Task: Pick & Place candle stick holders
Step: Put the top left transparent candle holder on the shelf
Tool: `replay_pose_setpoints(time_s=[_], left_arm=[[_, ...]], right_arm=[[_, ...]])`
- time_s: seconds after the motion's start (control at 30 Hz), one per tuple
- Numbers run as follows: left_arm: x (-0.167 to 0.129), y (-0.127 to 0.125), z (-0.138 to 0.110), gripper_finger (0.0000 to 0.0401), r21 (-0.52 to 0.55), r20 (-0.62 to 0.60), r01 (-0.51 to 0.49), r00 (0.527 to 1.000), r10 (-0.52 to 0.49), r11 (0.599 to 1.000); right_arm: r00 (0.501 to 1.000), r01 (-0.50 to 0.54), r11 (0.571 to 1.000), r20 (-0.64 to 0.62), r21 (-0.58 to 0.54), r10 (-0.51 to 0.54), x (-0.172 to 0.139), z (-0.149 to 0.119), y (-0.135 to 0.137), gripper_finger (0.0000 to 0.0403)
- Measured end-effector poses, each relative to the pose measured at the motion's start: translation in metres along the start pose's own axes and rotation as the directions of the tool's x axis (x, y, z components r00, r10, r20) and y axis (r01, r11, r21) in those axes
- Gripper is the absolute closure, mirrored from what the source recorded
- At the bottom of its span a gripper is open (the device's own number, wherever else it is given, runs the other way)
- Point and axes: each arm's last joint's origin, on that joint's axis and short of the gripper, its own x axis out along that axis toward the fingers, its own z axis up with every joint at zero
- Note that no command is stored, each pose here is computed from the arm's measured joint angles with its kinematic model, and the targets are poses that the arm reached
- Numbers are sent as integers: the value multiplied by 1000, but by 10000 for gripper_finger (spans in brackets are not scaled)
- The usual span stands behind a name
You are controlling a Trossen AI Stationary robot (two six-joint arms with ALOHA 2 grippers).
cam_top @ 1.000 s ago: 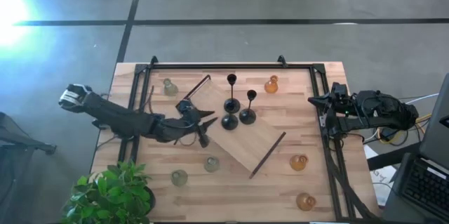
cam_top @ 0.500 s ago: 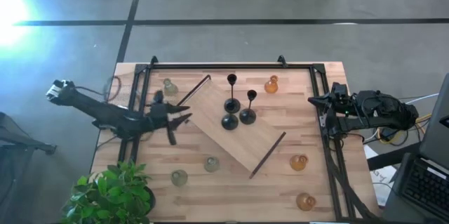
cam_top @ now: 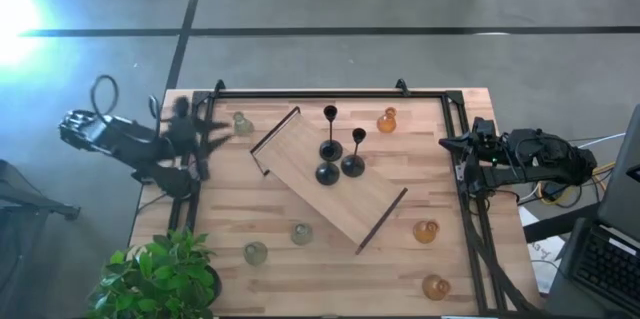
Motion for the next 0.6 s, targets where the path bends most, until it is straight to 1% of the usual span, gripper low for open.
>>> replay_pose_setpoints(time_s=[0.1,0.2,0.33,0.43,0.53,0.6], left_arm=[[-13,18,12,284,-69,-33,-98,995,96,993],[-22,32,24,284,-128,-49,-181,983,176,975],[-33,45,32,285,-111,-81,-241,969,233,964],[-32,45,24,285,-83,-195,-235,957,215,968],[-36,48,12,285,-74,-302,-265,925,232,961],[-37,49,6,285,-90,-342,-294,906,248,952]], right_arm=[[1000,0,1000,0,0,0,0,0,0,394],[1000,0,1000,0,0,0,0,0,0,394],[1000,0,1000,0,0,0,0,0,0,394],[1000,0,1000,0,0,0,0,0,0,394],[1000,0,1000,0,0,0,0,0,0,394],[1000,0,1000,0,0,0,0,0,0,394]])
